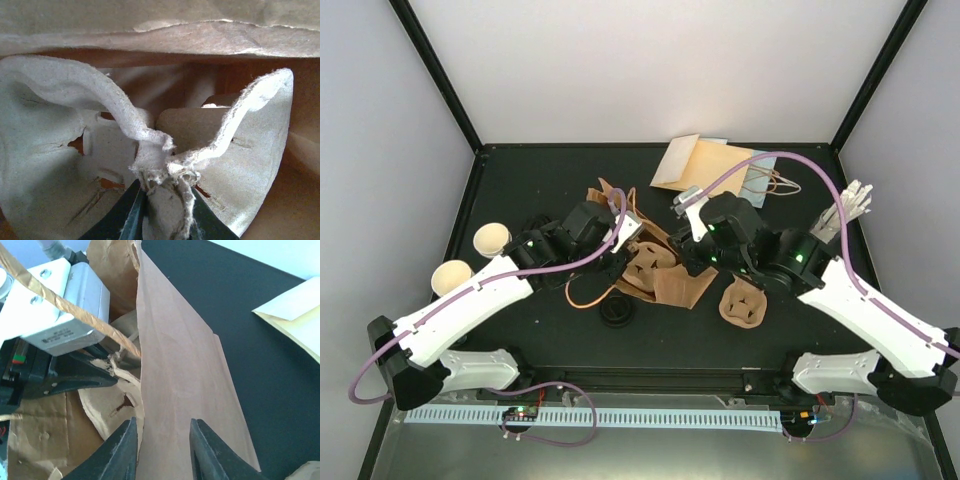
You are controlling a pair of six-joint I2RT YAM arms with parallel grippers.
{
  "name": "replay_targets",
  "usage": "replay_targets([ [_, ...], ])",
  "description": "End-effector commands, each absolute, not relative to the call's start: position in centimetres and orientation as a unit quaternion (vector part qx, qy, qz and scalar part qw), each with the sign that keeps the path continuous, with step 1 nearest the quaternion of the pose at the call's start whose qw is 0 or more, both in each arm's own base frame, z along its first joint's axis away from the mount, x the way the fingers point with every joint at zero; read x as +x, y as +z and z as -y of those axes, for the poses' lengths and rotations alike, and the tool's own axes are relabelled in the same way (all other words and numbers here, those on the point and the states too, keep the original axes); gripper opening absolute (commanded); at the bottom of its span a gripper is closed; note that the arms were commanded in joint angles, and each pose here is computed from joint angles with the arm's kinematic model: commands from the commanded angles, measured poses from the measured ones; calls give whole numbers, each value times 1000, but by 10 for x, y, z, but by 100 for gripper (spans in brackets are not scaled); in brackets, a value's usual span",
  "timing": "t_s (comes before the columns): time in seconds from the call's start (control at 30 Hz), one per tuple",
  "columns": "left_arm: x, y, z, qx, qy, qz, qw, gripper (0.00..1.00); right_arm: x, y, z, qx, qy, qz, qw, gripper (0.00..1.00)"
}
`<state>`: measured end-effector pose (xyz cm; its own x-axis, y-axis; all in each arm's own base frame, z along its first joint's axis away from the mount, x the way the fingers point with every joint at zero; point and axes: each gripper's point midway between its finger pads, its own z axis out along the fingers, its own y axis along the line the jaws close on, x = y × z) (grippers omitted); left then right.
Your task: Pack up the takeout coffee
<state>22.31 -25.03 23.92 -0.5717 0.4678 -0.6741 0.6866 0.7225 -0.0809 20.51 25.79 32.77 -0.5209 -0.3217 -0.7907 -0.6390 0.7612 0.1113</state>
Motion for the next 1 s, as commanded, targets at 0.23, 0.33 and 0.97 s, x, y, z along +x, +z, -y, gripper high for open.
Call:
replay_targets([
  [0.23, 223, 251, 261, 326, -198, -860, 339, 16, 228, 343, -277, -344, 140, -833, 410, 39],
  [0.33, 223, 251, 262, 326, -198, -860, 339, 16, 232, 342, -283, -356, 134, -828, 412, 39],
  [0.97, 221, 242, 258, 327, -192, -865, 328, 16, 259, 358, -291, -345, 97, -806, 471, 12],
])
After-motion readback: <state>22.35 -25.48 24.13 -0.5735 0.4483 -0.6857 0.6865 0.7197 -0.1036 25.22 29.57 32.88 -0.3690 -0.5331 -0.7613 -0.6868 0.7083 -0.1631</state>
